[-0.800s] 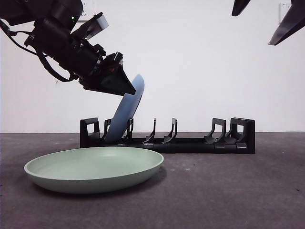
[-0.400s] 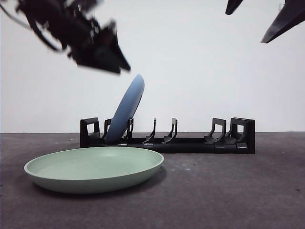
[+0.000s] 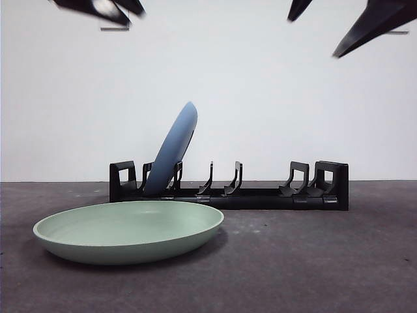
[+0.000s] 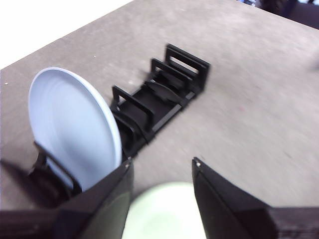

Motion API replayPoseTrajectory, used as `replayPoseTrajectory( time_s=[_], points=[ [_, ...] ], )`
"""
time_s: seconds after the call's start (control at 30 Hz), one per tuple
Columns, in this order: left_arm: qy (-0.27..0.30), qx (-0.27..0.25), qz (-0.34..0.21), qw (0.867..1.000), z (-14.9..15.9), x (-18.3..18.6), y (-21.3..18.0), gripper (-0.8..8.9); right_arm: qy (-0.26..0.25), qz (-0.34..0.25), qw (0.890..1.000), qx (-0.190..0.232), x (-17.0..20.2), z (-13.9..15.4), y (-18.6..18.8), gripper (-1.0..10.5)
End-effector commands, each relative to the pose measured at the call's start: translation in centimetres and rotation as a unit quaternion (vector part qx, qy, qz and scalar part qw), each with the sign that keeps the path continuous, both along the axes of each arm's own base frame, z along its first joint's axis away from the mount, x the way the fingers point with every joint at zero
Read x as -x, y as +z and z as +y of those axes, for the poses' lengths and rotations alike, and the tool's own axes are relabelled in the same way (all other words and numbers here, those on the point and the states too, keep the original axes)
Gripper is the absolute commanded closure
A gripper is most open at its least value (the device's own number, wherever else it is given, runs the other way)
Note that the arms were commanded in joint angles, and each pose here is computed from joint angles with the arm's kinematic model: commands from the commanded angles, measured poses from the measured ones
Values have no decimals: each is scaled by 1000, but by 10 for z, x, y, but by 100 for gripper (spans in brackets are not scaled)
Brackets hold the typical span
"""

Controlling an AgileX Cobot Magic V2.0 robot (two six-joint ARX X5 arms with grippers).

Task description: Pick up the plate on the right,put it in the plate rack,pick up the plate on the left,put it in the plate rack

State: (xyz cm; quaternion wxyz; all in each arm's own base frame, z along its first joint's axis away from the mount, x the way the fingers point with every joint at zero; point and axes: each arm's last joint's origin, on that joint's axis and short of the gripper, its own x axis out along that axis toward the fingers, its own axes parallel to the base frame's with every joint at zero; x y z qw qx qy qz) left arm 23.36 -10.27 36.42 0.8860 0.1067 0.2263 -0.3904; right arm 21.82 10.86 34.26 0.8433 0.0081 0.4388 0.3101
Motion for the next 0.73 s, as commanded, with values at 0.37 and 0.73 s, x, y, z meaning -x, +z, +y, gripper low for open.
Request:
replayPoseTrajectory(
  time_s=[0.37,0.73],
  points=[
    [-21,-24,-11,999,51,134,35,615,51,115,991,40,-72,87,-123,541],
    [-25,-30,5,999,56,147,32,615,38,156,986,51,-87,104,-174,621]
  ],
)
